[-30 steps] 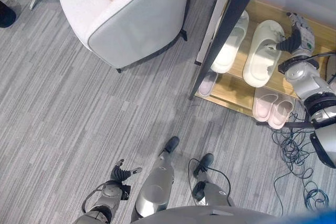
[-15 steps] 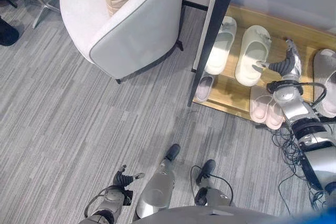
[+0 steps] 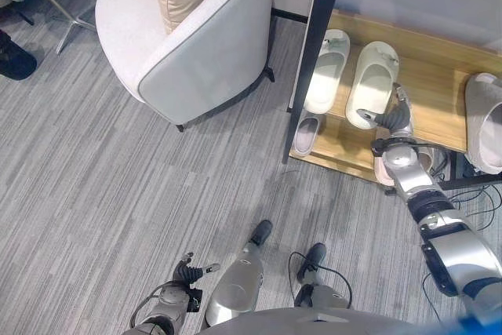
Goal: Arrange the slippers neatly on the shoe rack.
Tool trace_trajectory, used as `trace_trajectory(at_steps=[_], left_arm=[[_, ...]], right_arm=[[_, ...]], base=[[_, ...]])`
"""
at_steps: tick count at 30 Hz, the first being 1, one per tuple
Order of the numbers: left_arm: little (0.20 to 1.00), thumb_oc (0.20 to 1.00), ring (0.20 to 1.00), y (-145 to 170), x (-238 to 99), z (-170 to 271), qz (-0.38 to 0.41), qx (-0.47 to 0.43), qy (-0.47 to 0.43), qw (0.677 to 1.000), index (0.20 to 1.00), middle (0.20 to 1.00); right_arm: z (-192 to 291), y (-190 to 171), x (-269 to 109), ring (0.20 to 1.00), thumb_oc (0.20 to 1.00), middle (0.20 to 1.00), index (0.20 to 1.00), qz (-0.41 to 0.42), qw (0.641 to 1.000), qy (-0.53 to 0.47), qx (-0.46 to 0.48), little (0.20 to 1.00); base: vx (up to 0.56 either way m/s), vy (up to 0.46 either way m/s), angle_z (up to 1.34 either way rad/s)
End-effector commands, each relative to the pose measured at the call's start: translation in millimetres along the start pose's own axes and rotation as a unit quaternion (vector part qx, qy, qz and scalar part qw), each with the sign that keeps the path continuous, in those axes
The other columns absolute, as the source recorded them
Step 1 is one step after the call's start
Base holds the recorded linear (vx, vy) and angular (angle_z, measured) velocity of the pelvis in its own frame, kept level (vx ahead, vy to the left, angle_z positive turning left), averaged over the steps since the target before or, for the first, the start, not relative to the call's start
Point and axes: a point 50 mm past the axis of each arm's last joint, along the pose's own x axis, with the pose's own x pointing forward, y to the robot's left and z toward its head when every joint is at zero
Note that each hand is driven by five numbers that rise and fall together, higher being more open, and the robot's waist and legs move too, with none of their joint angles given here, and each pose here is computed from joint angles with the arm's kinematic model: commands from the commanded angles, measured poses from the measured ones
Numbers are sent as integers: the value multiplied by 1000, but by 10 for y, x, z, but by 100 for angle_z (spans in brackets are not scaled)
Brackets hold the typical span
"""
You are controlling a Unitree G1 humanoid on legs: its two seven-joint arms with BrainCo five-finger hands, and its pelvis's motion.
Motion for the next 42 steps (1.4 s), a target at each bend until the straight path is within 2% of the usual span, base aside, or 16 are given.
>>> trace_trajectory(at_steps=[1,12,14,17,21,23,26,29,39,41,42], left_arm=[[1000,1000,1000,65,-4,-95,14,8,26,1000,1000,1000],[1000,1000,1000,35,-12,-118,14,13,32,999,1000,1000],[1000,1000,1000,46,-15,-132,18,10,34,999,1000,1000],[1000,1000,1000,100,-23,-181,25,15,43,999,1000,1000],[1000,1000,1000,137,-32,-228,26,21,53,998,1000,1000],[1000,1000,1000,145,-38,-248,24,23,56,998,1000,1000],[1000,1000,1000,155,-60,-315,19,19,65,998,1000,1000],[1000,1000,1000,162,-65,-325,18,13,64,998,1000,1000],[1000,1000,1000,202,-138,-505,14,3,81,997,1000,1000],[1000,1000,1000,214,-146,-522,16,-6,82,997,1000,1000],[1000,1000,1000,211,-144,-516,18,-20,81,996,1000,1000]], right_arm=[[166,-30,46,1000,1000,1000,1000,5,999,-46,5,1000],[84,-44,6,1000,1000,1000,1000,-36,998,-17,51,1000],[133,-140,20,1000,1000,1000,1000,-60,996,-34,52,1000],[192,-547,42,1000,1000,1000,1000,-124,989,-78,25,1000],[154,-832,21,1000,1000,1000,1000,-156,984,-90,-5,1000],[117,-909,17,1000,1000,1000,1000,-161,983,-86,-16,1000],[11,-1106,96,1000,1000,1000,1000,-151,982,-60,-98,1000],[20,-1196,161,1000,1000,1000,1000,-156,979,-51,-121,1000],[126,-1780,332,1000,1000,1000,1000,-236,959,-22,-154,1000],[249,-1857,368,1000,1000,1000,1000,-251,955,-37,-152,1000],[292,-1743,422,1000,1000,1000,1000,-231,964,-31,-129,1000]], base=[[0,0,0],[6,0,0],[2,2,2],[19,-19,4],[10,-26,-9],[12,-49,-8],[6,-73,-26],[-5,-35,-8],[11,-46,-9],[15,-40,-16],[17,-33,-21]])
